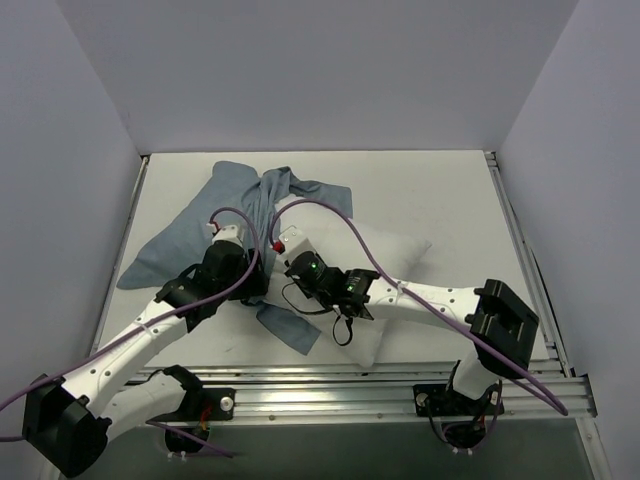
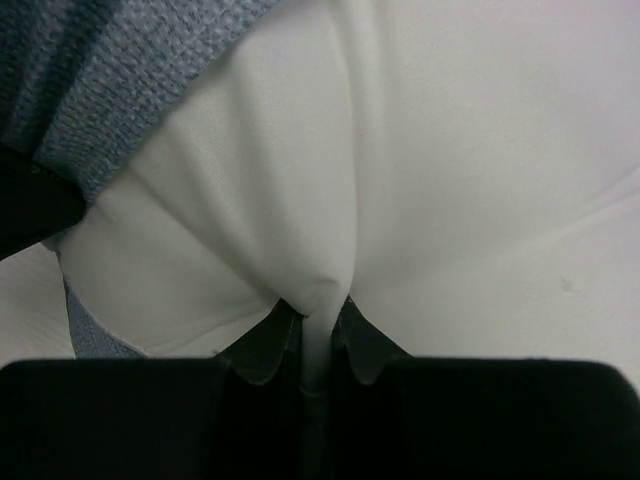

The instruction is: Remove the pillowcase from the pillow

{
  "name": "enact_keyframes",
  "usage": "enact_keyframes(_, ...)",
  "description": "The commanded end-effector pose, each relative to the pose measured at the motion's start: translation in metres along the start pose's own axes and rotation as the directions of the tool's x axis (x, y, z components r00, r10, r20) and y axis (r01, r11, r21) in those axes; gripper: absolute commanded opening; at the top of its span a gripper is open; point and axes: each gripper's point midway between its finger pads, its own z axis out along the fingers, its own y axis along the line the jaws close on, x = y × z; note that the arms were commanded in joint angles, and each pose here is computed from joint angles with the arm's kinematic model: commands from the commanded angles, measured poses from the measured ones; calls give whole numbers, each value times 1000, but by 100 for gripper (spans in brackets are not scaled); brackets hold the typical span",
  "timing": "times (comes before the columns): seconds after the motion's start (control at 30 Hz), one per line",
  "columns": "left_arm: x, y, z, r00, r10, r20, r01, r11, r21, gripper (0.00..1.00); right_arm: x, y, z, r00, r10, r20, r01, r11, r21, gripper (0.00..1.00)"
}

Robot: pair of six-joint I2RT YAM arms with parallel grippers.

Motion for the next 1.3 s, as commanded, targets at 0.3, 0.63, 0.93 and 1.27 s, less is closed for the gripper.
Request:
enact_keyframes(0.3, -57, -2, 3, 990, -17, 141, 20, 1000, -22, 6, 61, -17, -10, 985, 25, -170, -28, 999, -17, 0)
enact_keyframes(0.63, -79, 65, 1, 971, -137, 197, 183, 954, -239, 2, 1, -109, -94, 961, 276, 31, -277, 959, 63, 0)
enact_keyframes(0.93, -112, 103, -3, 939, -210, 272, 293, 903, -315, 2, -54, -183, -209, 907, 319, 275, -365, 921, 135, 0)
enact_keyframes(1.27, -111, 61, 23, 951, -241, 195, 265, 958, -108, 2, -46, -130, -190, 948, 273, 166, -258, 960, -105, 9)
